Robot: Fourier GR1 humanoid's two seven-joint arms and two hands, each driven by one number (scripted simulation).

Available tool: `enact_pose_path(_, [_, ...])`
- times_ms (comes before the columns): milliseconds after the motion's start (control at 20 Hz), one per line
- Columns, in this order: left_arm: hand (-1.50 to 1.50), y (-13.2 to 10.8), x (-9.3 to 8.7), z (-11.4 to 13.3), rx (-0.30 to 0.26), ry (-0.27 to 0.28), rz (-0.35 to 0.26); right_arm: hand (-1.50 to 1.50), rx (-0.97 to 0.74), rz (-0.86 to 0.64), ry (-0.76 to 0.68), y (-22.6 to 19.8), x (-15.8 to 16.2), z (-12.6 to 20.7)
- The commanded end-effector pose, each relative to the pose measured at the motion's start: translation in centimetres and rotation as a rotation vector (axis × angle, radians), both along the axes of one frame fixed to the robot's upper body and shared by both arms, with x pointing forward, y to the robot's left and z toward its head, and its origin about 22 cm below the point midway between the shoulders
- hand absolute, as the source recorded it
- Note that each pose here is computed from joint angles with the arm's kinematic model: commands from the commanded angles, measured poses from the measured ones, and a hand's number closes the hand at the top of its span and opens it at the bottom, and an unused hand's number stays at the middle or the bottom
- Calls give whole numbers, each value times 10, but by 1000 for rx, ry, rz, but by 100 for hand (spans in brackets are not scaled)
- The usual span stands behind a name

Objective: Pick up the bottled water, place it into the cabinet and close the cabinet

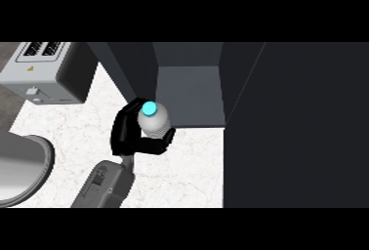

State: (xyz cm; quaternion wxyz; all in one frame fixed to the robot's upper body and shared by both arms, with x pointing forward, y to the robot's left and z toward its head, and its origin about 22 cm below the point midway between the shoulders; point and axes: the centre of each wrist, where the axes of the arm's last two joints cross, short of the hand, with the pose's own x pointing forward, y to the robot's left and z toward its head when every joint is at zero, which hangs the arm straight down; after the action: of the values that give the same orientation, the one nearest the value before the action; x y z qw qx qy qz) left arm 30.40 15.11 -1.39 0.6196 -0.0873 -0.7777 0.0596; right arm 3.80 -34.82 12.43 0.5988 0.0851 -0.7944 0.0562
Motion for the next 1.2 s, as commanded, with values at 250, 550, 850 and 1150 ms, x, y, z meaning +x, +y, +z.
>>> enact_pose_path(250, [150, -43, 22, 26, 113, 44, 92, -150, 39, 47, -77, 31, -3, 37])
enact_pose_path(550, [150, -59, 58, 41, 200, 123, 133, -150, 69, 50, -59, 18, 0, 31])
enact_pose_path(850, [150, -52, 70, 26, 193, 138, 164, -150, 85, 54, -59, 20, -2, 32])
enact_pose_path(1150, [150, -53, 103, 51, 215, 137, 170, -150, 91, 69, -71, 20, 10, 26])
